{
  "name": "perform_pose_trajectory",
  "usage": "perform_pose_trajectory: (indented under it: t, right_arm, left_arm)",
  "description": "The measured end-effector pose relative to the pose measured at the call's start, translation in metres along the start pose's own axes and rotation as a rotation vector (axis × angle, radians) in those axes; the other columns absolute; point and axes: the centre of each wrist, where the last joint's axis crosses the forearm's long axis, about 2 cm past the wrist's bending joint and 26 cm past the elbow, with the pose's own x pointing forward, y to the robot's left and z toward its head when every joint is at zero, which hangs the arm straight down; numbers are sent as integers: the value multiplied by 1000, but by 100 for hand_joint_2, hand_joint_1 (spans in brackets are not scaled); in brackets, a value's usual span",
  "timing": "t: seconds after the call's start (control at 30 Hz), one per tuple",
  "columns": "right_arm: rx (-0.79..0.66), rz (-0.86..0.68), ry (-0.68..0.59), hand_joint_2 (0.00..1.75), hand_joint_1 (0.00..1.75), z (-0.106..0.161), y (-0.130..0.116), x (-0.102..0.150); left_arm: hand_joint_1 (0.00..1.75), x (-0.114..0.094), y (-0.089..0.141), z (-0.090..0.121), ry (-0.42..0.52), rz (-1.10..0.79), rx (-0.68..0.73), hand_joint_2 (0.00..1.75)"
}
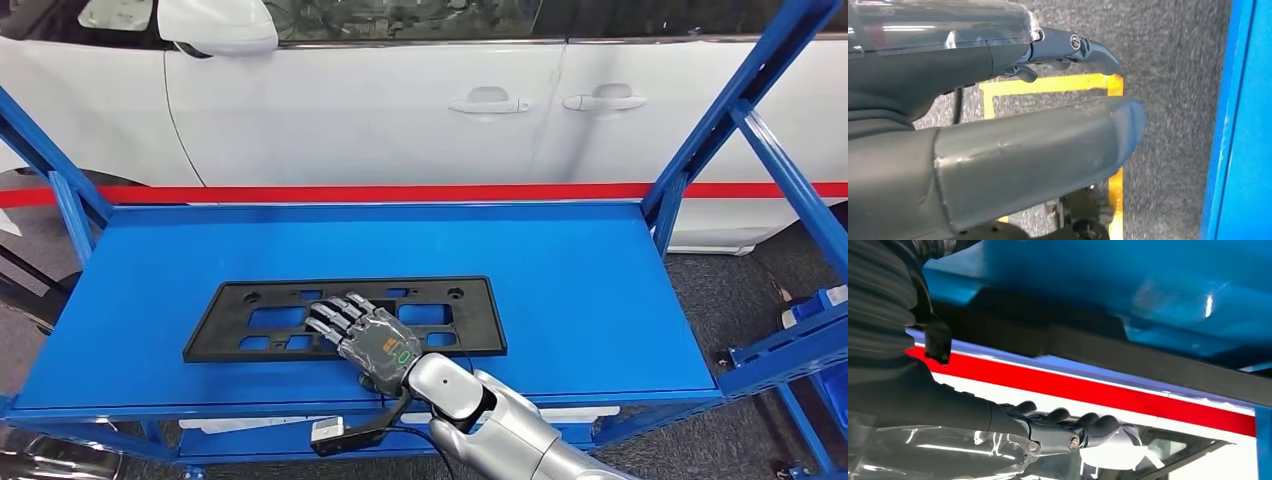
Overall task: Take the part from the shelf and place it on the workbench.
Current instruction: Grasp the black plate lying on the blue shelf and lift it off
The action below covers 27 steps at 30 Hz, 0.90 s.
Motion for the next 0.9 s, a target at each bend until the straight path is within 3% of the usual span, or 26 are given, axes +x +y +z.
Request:
perform_pose_trajectory:
  t: [0.27, 0.43, 0.57, 0.9]
  right_arm:
    - [7, 55, 18, 175, 0, 0, 5, -3]
    - [-54, 205, 116, 175, 1, -4, 10, 2]
    - [-55, 299, 203, 175, 164, -7, 20, 0]
    - [-7, 305, 281, 175, 170, -5, 32, -16]
  left_arm:
    - [0, 0, 0, 0, -5, -14, -6, 0]
    - [0, 1, 1, 0, -9, -27, -5, 0]
    - [0, 3, 4, -1, -17, -40, -5, 0]
    - [0, 6, 12, -1, -21, -55, -1, 0]
